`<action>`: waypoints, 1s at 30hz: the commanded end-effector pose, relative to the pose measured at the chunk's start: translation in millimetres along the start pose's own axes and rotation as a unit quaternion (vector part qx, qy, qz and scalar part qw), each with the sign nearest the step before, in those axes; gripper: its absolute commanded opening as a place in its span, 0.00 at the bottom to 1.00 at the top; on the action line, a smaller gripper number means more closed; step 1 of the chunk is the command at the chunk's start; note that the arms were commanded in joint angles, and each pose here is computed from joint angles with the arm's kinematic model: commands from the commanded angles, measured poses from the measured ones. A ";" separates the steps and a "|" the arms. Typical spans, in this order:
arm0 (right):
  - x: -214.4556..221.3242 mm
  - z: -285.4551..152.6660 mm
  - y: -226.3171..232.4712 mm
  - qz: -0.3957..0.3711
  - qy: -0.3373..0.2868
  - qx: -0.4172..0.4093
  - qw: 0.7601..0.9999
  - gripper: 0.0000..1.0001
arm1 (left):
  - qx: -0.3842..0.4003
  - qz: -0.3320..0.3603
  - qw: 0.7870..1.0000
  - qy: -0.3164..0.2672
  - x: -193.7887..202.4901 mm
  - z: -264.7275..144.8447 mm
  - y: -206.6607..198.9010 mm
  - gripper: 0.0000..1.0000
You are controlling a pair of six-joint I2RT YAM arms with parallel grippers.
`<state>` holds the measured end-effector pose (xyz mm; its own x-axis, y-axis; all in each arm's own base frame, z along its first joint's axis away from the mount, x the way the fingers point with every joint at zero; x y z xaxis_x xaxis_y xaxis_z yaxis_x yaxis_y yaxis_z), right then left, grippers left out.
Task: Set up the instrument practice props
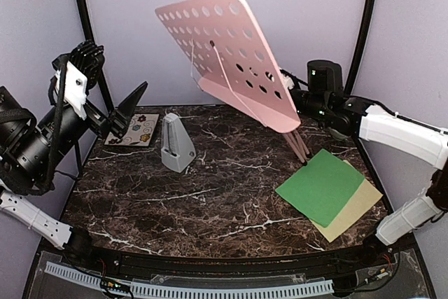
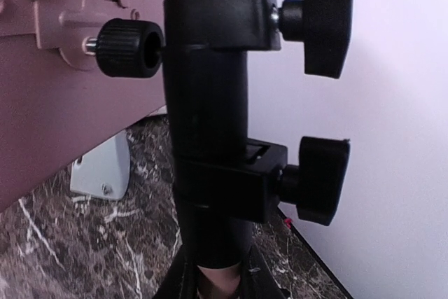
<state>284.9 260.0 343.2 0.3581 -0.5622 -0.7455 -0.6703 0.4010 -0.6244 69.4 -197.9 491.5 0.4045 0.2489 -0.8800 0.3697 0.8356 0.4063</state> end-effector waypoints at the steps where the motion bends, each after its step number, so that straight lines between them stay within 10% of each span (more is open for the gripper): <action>1: -117.3 -59.6 -102.3 0.120 -0.274 0.181 0.937 0.00 | -0.068 -0.146 0.987 0.018 9.1 -5.7 29.8 0.99; 9: -152.8 -68.6 -127.3 0.180 -0.377 0.173 0.892 0.00 | -0.036 -0.220 0.965 0.141 53.7 8.3 16.3 0.99; 18: -162.9 -67.2 -123.9 0.201 -0.434 0.111 0.871 0.00 | 0.125 -0.316 0.886 0.316 119.6 87.2 -37.5 0.99; 30: -158.3 -75.0 -116.6 0.264 -0.438 0.069 0.857 0.00 | 0.155 -0.362 0.891 0.227 154.8 136.9 -65.7 0.79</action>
<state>308.4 292.1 446.1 0.1484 0.1349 -0.9797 -0.8423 0.5364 -0.0537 213.7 -268.1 339.7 -0.4841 0.0399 -0.8741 0.5749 0.7675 -0.2834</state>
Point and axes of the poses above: each gripper's point midway between its finger pads, its own z axis out along the fingers, its own y axis along the line the jaws close on, x = y × z, the point moved 8 cm from there along -z, back along the fingers, and after that the axes turned 13 degrees about -z, right-handed, at the moved point
